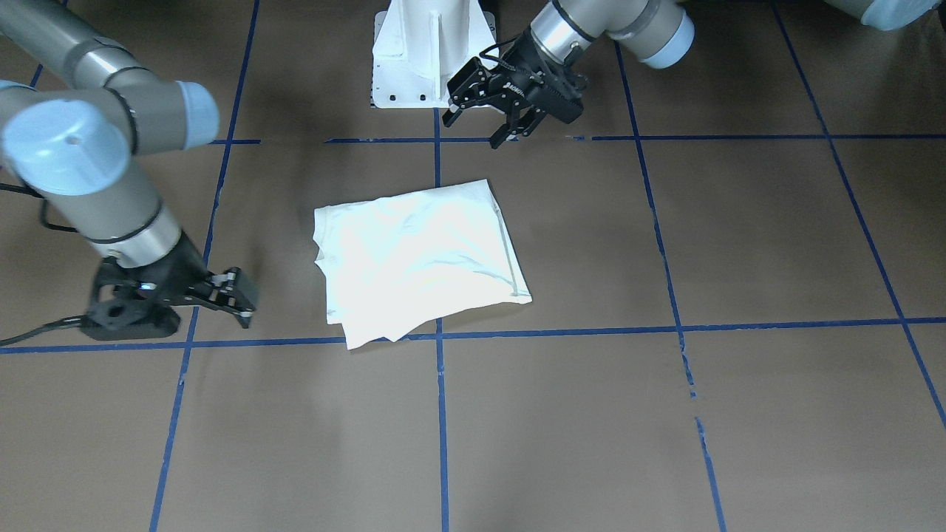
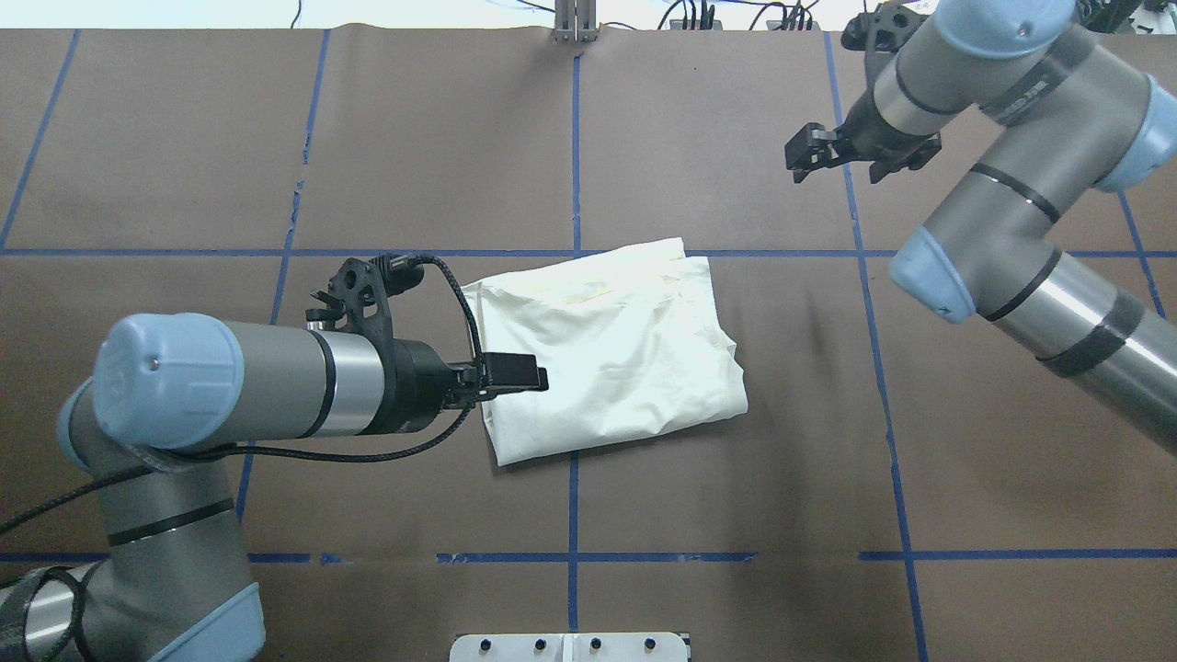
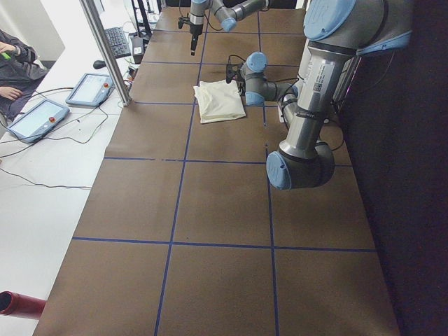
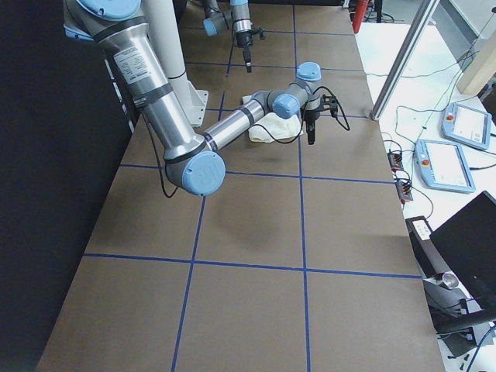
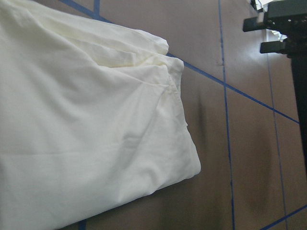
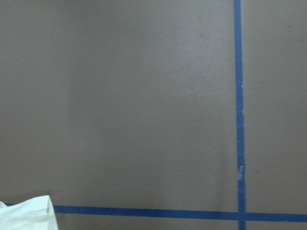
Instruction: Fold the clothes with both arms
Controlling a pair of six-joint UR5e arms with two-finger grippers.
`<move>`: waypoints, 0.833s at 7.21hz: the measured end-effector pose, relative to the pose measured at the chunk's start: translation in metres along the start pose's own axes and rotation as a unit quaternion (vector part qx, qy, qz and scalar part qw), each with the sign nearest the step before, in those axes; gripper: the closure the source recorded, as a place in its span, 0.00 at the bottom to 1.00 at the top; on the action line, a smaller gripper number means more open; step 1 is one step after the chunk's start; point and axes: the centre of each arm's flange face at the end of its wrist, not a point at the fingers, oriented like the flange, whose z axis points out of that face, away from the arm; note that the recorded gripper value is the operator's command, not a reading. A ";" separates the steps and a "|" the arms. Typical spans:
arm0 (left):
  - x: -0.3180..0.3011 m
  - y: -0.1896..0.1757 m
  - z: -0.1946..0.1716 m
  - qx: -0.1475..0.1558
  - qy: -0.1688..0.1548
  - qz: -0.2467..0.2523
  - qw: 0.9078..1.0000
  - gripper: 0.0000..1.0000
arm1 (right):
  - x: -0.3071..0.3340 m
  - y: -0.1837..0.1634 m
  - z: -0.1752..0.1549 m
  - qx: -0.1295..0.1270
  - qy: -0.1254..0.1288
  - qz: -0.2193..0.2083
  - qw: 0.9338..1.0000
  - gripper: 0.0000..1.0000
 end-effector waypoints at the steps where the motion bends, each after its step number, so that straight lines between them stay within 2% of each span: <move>1: -0.001 -0.016 -0.022 0.005 -0.049 0.042 0.998 0.00 | 0.035 -0.005 -0.018 -0.012 0.011 -0.023 1.000 0.00; 2: -0.010 -0.037 -0.040 0.010 -0.092 0.086 0.992 0.00 | 0.080 -0.010 -0.034 -0.025 0.018 -0.047 0.998 0.00; 4: -0.056 -0.089 -0.077 0.002 -0.155 0.168 0.974 0.00 | 0.197 -0.009 -0.057 -0.041 0.028 -0.095 0.994 0.00; 6: -0.125 -0.145 -0.137 -0.016 -0.193 0.246 0.950 0.00 | 0.315 0.025 -0.068 -0.059 0.034 -0.116 0.991 0.00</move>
